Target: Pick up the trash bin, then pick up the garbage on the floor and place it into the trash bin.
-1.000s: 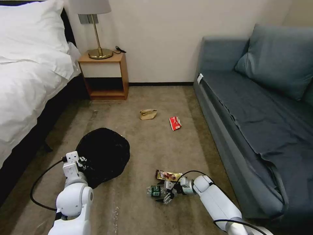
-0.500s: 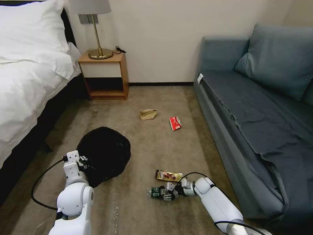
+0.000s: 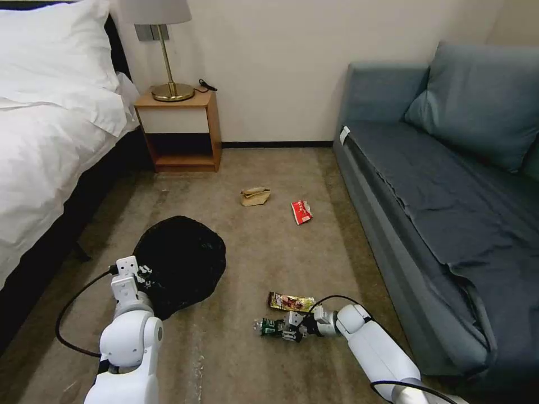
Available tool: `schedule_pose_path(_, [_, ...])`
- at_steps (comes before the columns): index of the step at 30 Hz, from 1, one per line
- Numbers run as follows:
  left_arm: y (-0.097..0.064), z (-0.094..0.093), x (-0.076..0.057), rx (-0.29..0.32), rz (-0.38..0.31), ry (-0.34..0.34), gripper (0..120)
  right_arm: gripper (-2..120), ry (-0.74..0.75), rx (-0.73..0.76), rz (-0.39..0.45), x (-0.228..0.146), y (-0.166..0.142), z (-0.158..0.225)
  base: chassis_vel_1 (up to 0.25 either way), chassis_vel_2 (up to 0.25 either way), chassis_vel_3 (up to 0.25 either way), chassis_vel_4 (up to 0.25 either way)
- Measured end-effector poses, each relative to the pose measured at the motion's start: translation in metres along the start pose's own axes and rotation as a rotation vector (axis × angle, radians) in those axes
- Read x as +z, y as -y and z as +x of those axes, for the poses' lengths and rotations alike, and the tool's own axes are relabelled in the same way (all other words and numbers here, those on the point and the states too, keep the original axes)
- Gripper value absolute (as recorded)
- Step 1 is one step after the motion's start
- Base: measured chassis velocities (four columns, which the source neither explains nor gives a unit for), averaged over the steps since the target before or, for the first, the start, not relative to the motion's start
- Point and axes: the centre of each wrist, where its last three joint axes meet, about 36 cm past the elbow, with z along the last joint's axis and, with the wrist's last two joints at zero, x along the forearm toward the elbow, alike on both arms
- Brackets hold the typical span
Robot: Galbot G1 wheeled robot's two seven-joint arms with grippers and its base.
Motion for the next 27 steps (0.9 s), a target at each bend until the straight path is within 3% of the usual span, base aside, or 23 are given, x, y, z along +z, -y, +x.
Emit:
schedule_pose_path(5, [0.003, -0.006, -0.001, 0.007, 0.012, -0.005, 1, 23, 0.182, 0.135, -0.125, -0.018, 0.001, 0.003, 0.000, 0.000, 0.000, 0.000])
schedule_pose_path(7, [0.004, -0.007, -0.001, 0.010, 0.014, -0.006, 1, 23, 0.213, 0.168, -0.134, -0.025, 0.004, 0.004, 0.000, 0.000, 0.000, 0.000])
schedule_pose_path(15, [0.012, -0.012, -0.005, 0.025, 0.025, -0.004, 1, 23, 0.402, 0.387, -0.134, -0.088, 0.020, 0.009, 0.000, 0.000, 0.000, 0.000])
schedule_pose_path(17, [0.015, -0.014, -0.004, 0.033, 0.026, -0.008, 1, 23, 0.481, 0.449, -0.114, -0.123, 0.028, 0.010, 0.000, 0.000, 0.000, 0.000])
schedule_pose_path(25, [0.017, -0.017, -0.003, 0.034, 0.024, -0.011, 1, 23, 0.660, 0.500, -0.091, -0.209, 0.023, 0.003, 0.000, 0.000, 0.000, 0.000])
schedule_pose_path(27, [0.017, -0.017, -0.003, 0.034, 0.024, -0.011, 1, 23, 0.667, 0.500, -0.091, -0.213, 0.022, 0.002, 0.000, 0.000, 0.000, 0.000])
